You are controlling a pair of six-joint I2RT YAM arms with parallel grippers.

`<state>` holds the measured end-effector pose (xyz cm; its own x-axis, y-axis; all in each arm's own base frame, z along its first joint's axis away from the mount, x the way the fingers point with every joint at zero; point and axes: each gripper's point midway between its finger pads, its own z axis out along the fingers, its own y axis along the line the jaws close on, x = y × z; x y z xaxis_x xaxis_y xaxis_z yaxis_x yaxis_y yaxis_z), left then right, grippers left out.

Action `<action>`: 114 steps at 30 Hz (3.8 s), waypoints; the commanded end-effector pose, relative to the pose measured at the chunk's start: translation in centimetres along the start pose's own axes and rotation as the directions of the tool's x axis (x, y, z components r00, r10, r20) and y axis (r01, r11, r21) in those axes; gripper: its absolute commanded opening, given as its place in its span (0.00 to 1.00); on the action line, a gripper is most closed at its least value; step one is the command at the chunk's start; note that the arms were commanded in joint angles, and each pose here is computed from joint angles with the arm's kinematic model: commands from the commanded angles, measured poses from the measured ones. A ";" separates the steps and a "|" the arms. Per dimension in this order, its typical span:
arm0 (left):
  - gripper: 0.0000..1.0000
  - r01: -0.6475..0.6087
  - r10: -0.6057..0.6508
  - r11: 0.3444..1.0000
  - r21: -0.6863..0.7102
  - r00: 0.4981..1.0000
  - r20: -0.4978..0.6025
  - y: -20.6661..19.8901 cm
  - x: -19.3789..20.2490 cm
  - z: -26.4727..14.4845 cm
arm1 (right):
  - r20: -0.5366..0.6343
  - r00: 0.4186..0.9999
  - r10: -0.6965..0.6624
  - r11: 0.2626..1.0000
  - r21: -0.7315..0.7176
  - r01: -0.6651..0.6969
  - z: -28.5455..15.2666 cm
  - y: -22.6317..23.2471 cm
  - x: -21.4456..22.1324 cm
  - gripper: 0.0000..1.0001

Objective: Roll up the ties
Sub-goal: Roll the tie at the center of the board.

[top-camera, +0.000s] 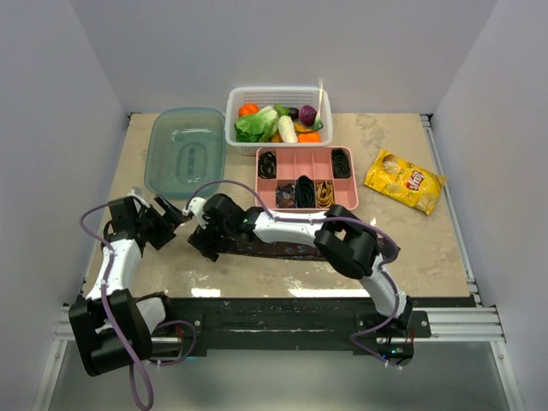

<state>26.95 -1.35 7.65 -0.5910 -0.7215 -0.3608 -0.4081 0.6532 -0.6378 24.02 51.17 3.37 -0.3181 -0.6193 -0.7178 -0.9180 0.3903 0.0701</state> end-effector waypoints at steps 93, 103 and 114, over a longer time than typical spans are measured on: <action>0.00 -0.214 0.215 0.942 0.257 0.976 0.025 -2.2 7.0 2.5 | 0.125 0.941 0.315 0.949 -0.007 -0.316 -5.7 -3.0 -2.5 0.00; 0.00 -0.231 0.229 0.949 0.214 0.973 0.037 -2.5 6.9 2.2 | 0.084 0.951 0.297 0.951 0.061 -0.302 -4.1 -4.3 -1.8 0.00; 0.00 -0.258 0.255 0.954 0.152 0.966 0.037 -4.0 5.7 1.2 | 0.058 0.953 0.298 0.952 0.056 -0.302 -2.8 -3.8 -1.0 0.00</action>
<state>24.95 -8.46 5.31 -0.6649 -0.5641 -0.4895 -0.1560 0.7458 -0.6476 26.78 47.67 4.68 -0.5803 -0.4408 -0.6848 -0.7596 0.5962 0.2599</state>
